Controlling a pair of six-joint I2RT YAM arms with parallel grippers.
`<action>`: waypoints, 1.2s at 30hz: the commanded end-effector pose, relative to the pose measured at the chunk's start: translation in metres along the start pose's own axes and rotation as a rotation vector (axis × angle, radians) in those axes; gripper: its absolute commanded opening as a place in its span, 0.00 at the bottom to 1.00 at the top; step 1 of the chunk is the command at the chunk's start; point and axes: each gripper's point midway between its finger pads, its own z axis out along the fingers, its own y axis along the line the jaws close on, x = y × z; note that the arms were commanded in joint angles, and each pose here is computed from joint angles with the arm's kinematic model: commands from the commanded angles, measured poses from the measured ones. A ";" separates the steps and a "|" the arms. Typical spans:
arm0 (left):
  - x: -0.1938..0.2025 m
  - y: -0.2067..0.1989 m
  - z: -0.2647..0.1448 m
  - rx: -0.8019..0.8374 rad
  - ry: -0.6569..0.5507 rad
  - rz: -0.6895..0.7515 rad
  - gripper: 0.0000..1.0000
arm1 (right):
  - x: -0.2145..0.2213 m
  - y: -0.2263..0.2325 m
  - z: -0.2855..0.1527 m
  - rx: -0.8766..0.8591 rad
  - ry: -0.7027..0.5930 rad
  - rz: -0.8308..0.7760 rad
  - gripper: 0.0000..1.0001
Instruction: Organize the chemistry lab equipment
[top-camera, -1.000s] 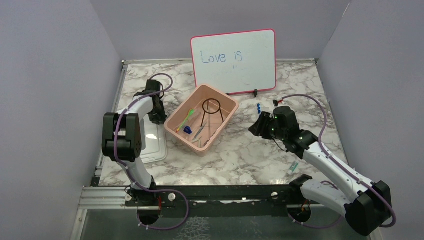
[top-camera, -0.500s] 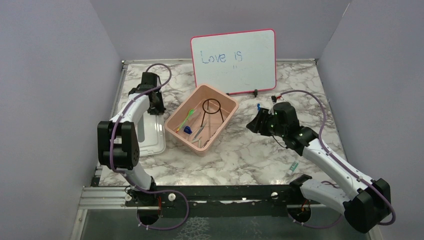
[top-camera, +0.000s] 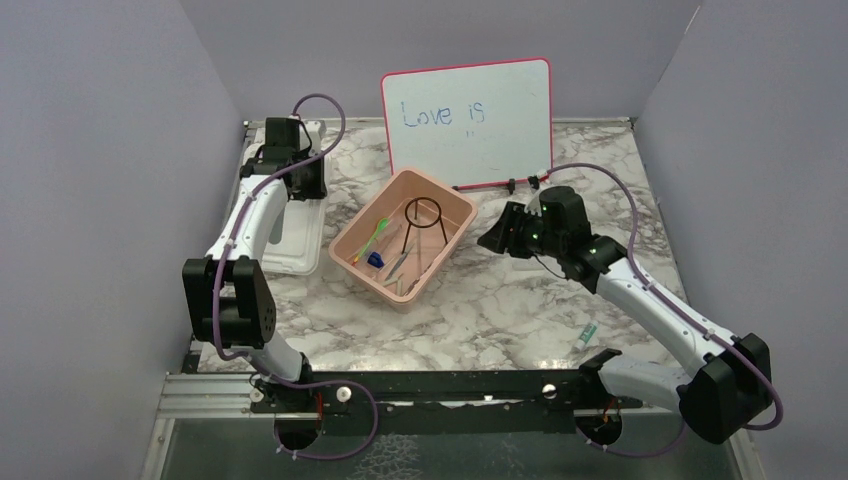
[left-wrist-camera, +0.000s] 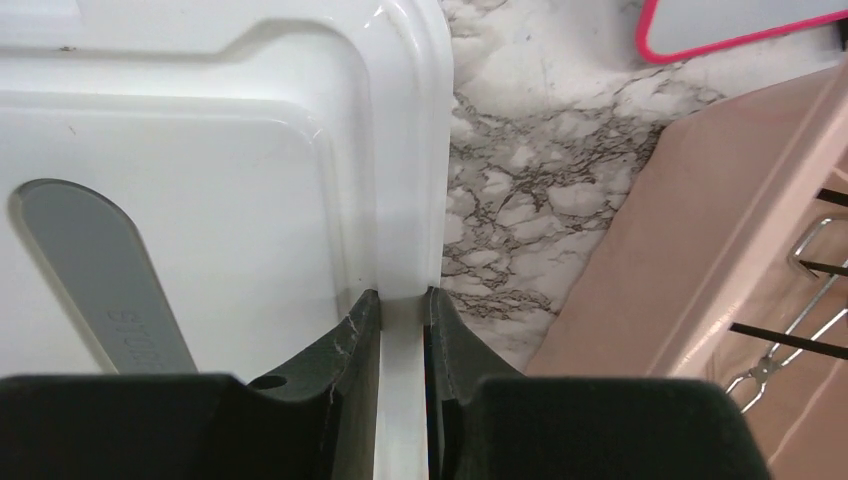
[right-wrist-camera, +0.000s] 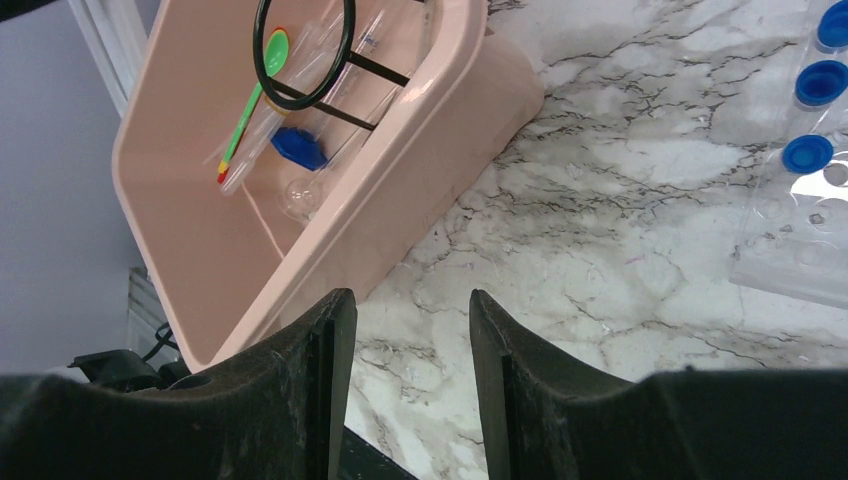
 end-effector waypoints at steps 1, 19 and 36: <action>-0.039 -0.004 -0.023 0.132 -0.103 0.115 0.00 | -0.014 0.025 0.003 -0.091 -0.015 -0.004 0.50; -0.073 -0.076 -0.124 0.321 -0.266 0.129 0.00 | -0.024 0.049 -0.002 -0.132 -0.046 -0.003 0.50; -0.021 -0.195 -0.122 0.353 -0.095 0.286 0.00 | -0.032 0.026 -0.014 -0.009 -0.142 0.038 0.50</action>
